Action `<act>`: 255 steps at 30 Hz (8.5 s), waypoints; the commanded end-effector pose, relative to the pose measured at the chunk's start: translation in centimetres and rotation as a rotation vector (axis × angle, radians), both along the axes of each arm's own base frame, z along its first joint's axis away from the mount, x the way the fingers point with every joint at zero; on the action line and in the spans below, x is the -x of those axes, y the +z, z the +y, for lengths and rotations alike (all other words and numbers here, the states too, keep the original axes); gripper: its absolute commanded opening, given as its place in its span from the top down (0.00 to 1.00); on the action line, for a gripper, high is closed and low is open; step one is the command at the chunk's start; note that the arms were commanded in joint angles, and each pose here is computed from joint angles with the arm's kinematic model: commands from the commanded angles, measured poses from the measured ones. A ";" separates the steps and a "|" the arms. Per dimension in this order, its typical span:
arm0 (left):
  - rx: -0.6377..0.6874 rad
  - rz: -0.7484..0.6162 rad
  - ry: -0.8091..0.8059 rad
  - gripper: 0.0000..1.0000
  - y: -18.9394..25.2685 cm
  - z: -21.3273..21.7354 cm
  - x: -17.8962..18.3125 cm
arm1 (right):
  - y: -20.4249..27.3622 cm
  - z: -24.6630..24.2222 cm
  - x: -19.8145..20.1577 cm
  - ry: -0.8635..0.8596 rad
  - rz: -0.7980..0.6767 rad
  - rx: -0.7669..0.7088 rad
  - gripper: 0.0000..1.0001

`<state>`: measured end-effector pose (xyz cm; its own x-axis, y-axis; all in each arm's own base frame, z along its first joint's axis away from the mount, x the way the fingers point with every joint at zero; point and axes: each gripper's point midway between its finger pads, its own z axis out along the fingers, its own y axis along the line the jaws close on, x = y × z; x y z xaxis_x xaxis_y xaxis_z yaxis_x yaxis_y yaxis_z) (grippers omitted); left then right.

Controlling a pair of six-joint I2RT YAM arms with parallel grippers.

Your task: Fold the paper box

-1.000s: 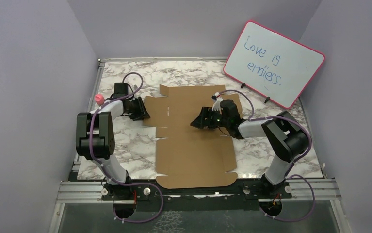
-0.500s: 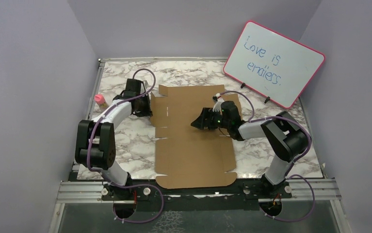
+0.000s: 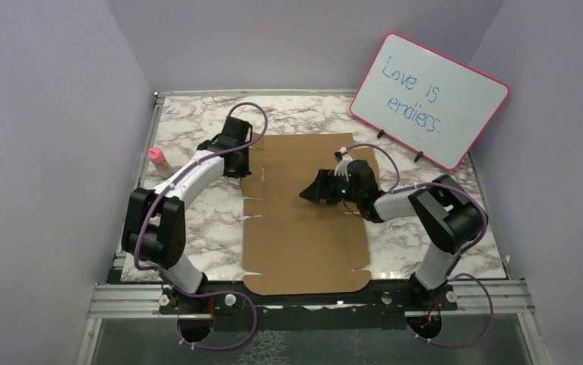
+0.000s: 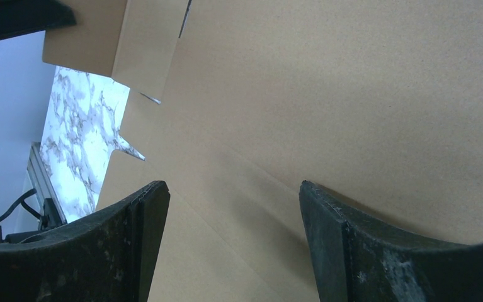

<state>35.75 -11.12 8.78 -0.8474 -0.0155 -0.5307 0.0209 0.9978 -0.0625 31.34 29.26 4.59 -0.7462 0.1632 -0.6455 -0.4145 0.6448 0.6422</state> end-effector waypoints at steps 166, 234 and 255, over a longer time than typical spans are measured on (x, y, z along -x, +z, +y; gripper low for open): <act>0.298 -0.288 -0.165 0.37 7.9 -12.6 -7.6 | 7.7 -8.1 -10.3 -0.274 -0.212 0.231 0.06; 0.442 -0.122 -0.203 0.37 -6.4 -19.8 -14.4 | 4.8 -7.4 -19.5 -0.154 -0.120 0.191 0.20; 0.466 -0.187 -0.233 0.36 -2.2 -20.5 -14.7 | 7.2 -8.2 -19.4 -0.217 -0.185 0.250 0.14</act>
